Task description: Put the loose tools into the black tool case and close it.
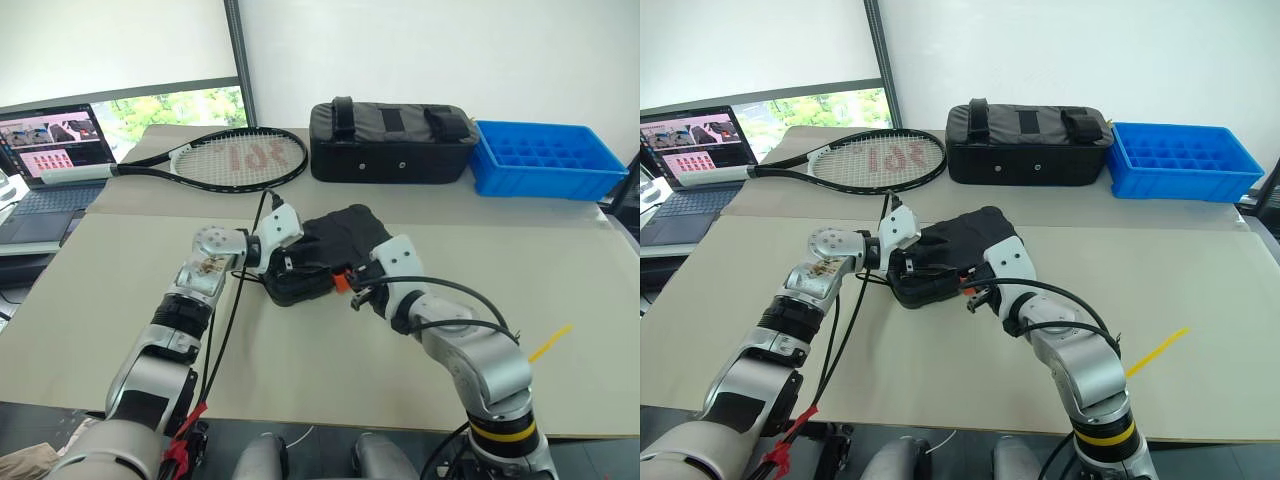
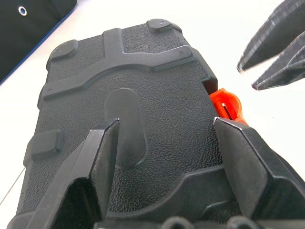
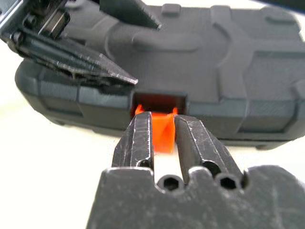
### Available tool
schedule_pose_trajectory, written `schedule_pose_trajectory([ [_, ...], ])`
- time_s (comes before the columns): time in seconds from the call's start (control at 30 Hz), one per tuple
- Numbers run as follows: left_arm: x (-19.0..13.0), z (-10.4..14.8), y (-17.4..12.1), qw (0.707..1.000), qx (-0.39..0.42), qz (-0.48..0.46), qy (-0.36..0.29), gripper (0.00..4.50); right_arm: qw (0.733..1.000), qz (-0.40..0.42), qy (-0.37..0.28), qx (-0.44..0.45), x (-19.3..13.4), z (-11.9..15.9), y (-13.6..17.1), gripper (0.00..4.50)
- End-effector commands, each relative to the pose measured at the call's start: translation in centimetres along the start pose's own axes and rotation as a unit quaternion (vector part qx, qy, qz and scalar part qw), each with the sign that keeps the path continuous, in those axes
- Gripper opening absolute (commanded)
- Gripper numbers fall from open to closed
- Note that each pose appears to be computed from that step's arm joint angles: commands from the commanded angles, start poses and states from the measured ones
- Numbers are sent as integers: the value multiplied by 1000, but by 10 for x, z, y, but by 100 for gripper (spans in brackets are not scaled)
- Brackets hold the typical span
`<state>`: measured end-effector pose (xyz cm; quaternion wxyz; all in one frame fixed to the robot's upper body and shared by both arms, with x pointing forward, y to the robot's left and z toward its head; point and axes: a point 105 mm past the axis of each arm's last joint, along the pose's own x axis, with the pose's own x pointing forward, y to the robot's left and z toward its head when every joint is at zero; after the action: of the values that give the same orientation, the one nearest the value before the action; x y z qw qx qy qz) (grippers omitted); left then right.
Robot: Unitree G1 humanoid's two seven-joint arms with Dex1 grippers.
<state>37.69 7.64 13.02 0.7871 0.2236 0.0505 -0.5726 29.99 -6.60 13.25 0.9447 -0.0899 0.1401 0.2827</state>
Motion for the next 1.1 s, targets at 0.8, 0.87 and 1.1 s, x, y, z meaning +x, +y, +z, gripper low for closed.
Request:
schedule_pose_trajectory([
  [0.8, 6, -43, -25, 996, -47, -37, 66, 336, 1000, -2, 2, -6, 20, -2, 0, 116],
  [0.87, 6, -43, -25, 996, -47, -37, 66, 336, 1000, -2, 0, -6, 22, -1, 0, 116],
  [1.1, 5, -44, -25, 996, -49, -36, 67, 336, 1000, -9, -16, -5, 27, 7, -2, 116],
])
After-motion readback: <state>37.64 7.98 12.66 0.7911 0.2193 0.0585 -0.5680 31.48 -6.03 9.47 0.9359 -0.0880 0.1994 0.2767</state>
